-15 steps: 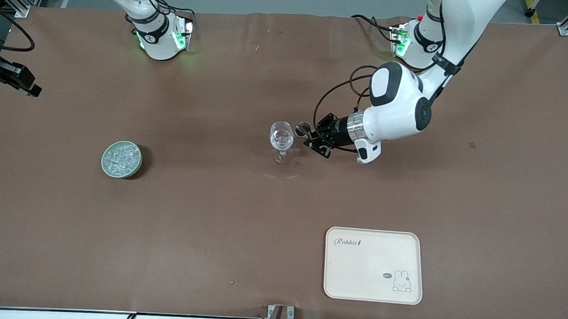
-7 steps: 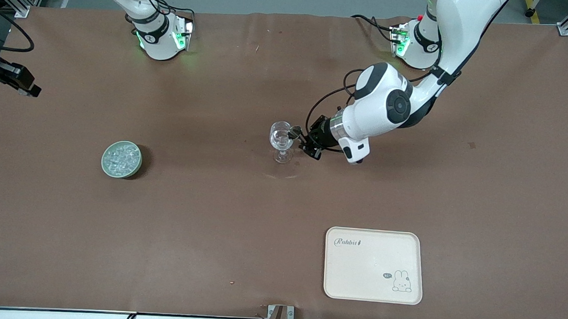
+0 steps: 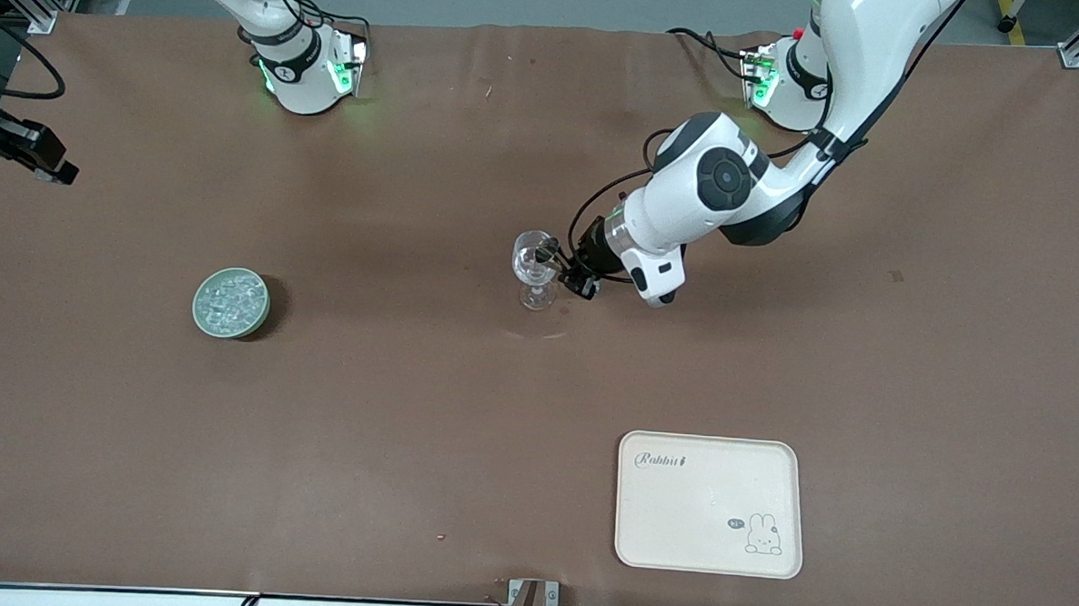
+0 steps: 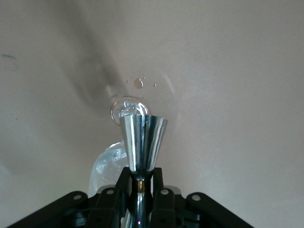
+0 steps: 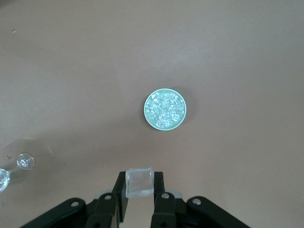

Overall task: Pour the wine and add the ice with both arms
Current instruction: 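Tilt the jigger with the left gripper to pour into the glass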

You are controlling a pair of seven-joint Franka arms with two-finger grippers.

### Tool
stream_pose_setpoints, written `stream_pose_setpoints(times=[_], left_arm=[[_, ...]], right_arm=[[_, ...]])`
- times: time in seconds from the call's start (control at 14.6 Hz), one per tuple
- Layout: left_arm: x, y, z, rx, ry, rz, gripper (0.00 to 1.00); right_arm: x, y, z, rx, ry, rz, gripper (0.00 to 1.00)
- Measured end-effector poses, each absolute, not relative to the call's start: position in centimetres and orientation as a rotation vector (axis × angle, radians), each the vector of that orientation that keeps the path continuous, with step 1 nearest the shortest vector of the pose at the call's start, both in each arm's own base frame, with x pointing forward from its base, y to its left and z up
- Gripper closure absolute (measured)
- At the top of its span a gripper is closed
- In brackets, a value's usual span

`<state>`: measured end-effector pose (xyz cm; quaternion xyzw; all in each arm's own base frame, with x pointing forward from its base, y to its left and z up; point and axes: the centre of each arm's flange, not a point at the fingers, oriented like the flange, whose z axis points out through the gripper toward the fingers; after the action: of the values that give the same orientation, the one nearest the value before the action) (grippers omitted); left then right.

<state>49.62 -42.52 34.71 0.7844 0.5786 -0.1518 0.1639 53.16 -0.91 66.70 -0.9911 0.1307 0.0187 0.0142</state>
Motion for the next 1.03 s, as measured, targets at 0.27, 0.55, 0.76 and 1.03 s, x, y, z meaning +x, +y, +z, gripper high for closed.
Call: stream_pose_setpoints(times=[0.27, 0.55, 0.76, 1.03], left_arm=[[48.8, -43.3, 34.5, 2.308, 1.599, -0.386, 0.78], [48.3, -43.6, 34.4, 2.347, 1.596, -0.365, 0.78], [48.9, -43.3, 34.9, 2.316, 1.618, -0.379, 0.78], [49.8, -42.7, 36.2, 2.19, 1.676, -0.516, 0.78]], right_arm=[[53.2, -0.9, 66.7, -3.082, 0.406, 0.059, 0.74], [53.2, -0.9, 66.7, -3.081, 0.405, 0.059, 0.74], [53.2, -0.9, 66.7, -3.081, 0.405, 0.059, 0.74], [53.2, -0.9, 66.7, -3.081, 0.405, 0.059, 0.74]])
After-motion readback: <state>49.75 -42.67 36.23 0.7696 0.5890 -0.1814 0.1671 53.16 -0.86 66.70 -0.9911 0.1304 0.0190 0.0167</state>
